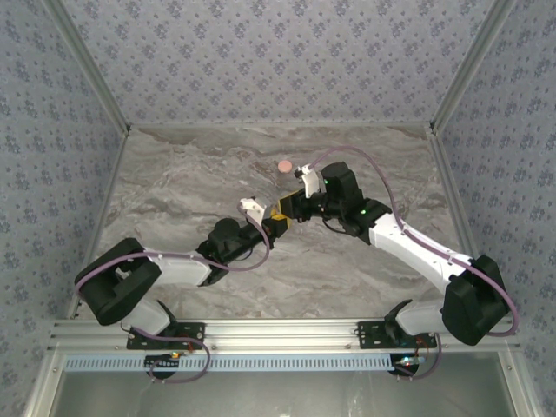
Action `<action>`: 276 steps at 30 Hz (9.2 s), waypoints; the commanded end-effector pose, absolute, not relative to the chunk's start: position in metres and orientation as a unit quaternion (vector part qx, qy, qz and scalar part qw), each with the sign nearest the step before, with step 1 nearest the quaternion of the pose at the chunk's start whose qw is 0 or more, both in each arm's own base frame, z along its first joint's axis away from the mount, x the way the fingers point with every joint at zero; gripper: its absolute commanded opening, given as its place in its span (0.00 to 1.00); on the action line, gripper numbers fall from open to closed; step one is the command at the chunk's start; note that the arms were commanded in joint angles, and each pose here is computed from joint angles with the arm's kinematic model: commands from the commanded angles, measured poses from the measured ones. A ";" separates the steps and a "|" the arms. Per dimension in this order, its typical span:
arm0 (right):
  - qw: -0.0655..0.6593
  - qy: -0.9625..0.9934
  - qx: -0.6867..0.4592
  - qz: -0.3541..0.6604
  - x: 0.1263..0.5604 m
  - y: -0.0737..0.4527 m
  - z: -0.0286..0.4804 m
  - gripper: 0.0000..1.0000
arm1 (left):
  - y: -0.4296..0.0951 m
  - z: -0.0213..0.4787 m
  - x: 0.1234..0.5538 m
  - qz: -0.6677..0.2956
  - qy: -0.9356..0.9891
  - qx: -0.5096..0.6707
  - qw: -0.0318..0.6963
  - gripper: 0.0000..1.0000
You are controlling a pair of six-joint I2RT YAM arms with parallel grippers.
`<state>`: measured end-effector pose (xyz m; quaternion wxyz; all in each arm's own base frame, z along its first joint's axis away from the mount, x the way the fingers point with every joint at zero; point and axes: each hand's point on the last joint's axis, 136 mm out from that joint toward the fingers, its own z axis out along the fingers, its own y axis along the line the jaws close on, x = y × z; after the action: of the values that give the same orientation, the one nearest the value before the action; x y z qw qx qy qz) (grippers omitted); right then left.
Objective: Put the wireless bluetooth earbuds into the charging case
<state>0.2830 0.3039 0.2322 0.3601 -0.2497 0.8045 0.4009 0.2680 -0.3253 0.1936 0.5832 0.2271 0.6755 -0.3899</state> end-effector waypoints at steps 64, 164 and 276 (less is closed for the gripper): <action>0.171 0.881 -0.367 0.245 0.262 0.350 0.093 0.38 | -0.178 0.243 0.252 -0.189 0.761 0.168 0.597 0.24; 0.106 0.952 -0.286 -0.025 0.302 0.262 0.022 0.50 | -0.171 0.243 0.251 -0.178 0.763 0.160 0.601 0.28; 0.194 0.925 -0.204 0.254 0.313 0.265 0.102 0.21 | -0.246 0.194 0.257 -0.324 0.714 0.222 0.580 0.28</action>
<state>0.3108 0.2537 0.0720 0.1602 -0.2060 0.9437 0.2035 0.2554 -0.2389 0.1668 0.5438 0.2230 0.7543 -0.2925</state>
